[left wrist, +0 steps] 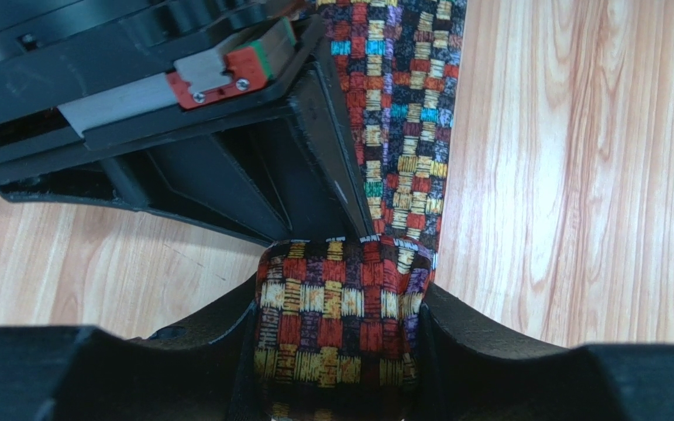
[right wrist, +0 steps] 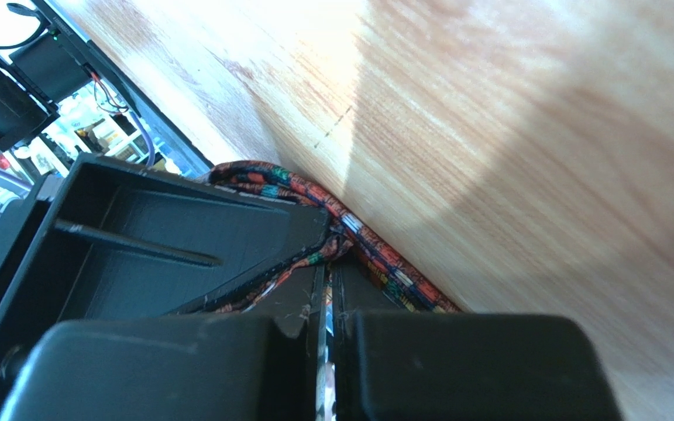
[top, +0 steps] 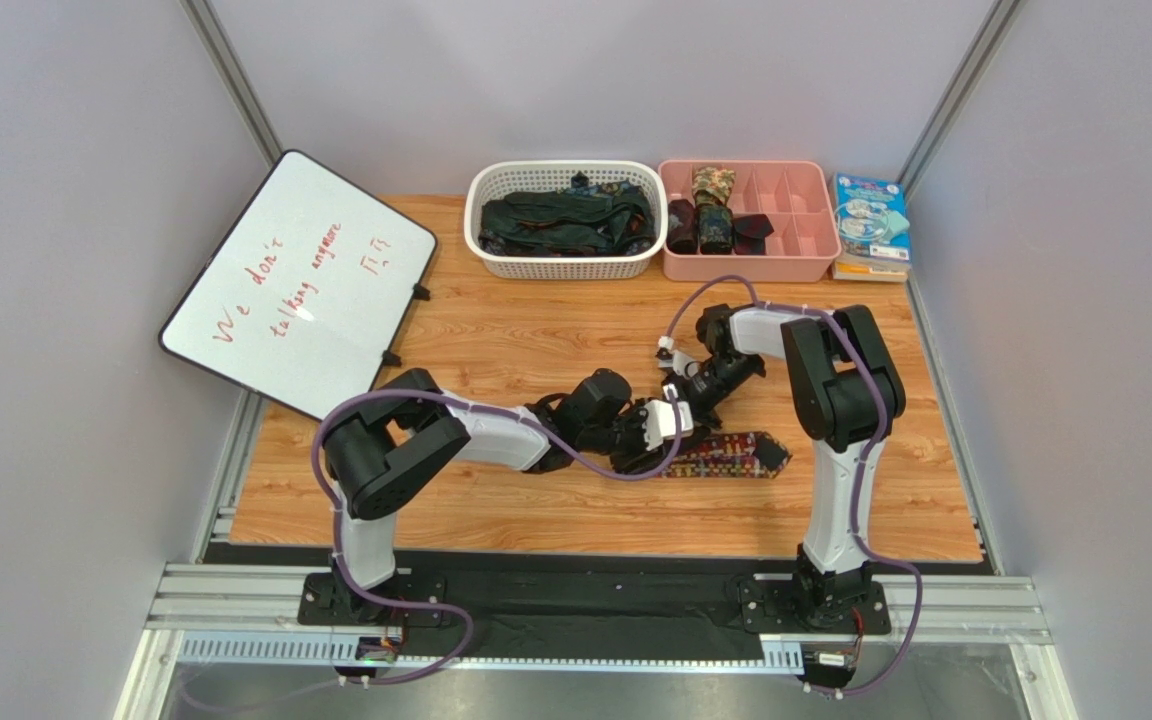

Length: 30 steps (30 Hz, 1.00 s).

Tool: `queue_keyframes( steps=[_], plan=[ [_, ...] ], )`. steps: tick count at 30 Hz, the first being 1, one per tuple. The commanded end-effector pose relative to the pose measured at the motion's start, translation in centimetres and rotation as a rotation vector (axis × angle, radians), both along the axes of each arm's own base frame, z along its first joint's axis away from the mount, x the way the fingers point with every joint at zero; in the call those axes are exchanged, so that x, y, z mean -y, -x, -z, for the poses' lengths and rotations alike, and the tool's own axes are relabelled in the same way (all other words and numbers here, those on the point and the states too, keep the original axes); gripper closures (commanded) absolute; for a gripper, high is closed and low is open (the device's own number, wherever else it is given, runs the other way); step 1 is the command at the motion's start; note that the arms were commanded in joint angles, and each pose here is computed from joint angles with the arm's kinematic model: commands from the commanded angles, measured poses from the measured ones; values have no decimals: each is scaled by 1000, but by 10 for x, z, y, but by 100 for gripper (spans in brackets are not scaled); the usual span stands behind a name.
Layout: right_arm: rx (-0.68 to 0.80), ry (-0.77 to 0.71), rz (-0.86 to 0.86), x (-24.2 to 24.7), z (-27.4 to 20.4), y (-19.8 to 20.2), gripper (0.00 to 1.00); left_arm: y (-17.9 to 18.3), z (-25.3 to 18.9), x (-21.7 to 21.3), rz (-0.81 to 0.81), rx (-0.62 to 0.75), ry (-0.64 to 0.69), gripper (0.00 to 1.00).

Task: Roll the ties
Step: Roll the tie at the center of the board.

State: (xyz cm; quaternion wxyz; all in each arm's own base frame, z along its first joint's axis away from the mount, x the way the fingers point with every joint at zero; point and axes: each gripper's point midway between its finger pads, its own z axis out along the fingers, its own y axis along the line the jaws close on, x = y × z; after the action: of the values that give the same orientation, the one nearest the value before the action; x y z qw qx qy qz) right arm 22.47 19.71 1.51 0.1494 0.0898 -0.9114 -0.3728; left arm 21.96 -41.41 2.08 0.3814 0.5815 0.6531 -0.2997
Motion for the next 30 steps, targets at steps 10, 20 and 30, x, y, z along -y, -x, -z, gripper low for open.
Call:
queue_keyframes(
  steps=[10, 20, 30],
  plan=[
    [132, -51, 47, 25, -37, -21, 68, 57, 69, -68, 187, -186, -444, 69],
    [141, -246, 136, 10, -59, -13, 59, 54, 66, -62, 141, -272, -484, 70],
    [95, -298, 176, 1, -43, -18, 58, 52, 69, -64, 113, -288, -500, 70]
  ],
)
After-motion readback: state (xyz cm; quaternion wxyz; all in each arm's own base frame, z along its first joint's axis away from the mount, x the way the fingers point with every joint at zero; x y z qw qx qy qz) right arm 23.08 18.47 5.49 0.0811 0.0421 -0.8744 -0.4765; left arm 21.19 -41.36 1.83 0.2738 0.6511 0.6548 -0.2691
